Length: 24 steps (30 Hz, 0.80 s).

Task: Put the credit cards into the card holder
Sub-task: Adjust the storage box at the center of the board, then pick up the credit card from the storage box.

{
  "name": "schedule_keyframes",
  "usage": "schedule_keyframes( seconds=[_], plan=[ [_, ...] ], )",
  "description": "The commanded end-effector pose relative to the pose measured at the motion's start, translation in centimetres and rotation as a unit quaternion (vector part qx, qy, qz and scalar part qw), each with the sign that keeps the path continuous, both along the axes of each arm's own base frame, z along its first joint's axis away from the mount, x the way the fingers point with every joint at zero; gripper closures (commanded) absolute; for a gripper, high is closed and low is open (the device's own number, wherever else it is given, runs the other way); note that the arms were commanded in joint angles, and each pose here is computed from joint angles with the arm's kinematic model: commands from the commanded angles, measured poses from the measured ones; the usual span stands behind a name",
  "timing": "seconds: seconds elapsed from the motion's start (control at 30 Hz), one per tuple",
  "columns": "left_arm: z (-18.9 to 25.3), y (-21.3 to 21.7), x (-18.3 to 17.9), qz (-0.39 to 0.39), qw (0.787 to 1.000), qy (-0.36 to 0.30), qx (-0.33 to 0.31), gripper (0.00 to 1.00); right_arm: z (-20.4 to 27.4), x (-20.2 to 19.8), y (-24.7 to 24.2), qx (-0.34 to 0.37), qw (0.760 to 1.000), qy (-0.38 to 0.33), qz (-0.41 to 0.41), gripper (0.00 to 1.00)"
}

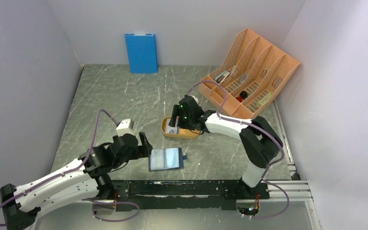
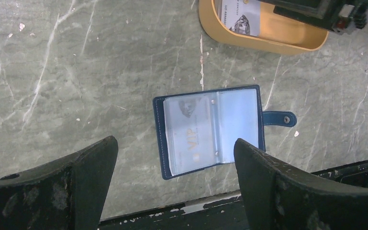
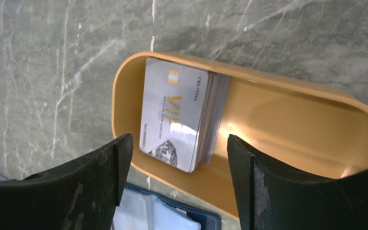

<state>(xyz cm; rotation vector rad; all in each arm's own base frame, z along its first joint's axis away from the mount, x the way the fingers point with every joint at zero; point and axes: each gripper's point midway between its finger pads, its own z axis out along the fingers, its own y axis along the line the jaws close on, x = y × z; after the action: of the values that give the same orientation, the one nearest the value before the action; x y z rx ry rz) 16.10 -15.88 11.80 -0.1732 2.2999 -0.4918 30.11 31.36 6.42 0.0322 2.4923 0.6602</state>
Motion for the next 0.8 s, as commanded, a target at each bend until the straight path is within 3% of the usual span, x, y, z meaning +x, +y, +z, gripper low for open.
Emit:
schedule_keyframes(
  seconds=[0.0, 0.3, 0.57, 0.77],
  plan=[
    [0.1, 0.0, -0.1, 0.0, 1.0, 0.004, -0.008, 0.06, -0.6, 1.2, 0.7, -0.006, 1.0, -0.005, -0.015, 0.25],
    [-0.2, -0.1, -0.1, 0.002, 1.0, 0.007, -0.006, 0.06, -3.5, 0.5, 0.2, -0.039, 0.999, 0.024, -0.002, 0.32],
    [-0.4, -0.1, -0.1, 0.003, 1.0, 0.01, -0.005, 0.06, -4.0, -0.1, -0.6, -0.029, 0.999, 0.028, -0.003, 0.57],
    [-0.6, -0.1, -0.1, 0.003, 1.0, 0.013, 0.0, 0.06, -4.2, -0.2, -1.4, -0.021, 0.999, 0.031, -0.008, 0.69]
  ],
)
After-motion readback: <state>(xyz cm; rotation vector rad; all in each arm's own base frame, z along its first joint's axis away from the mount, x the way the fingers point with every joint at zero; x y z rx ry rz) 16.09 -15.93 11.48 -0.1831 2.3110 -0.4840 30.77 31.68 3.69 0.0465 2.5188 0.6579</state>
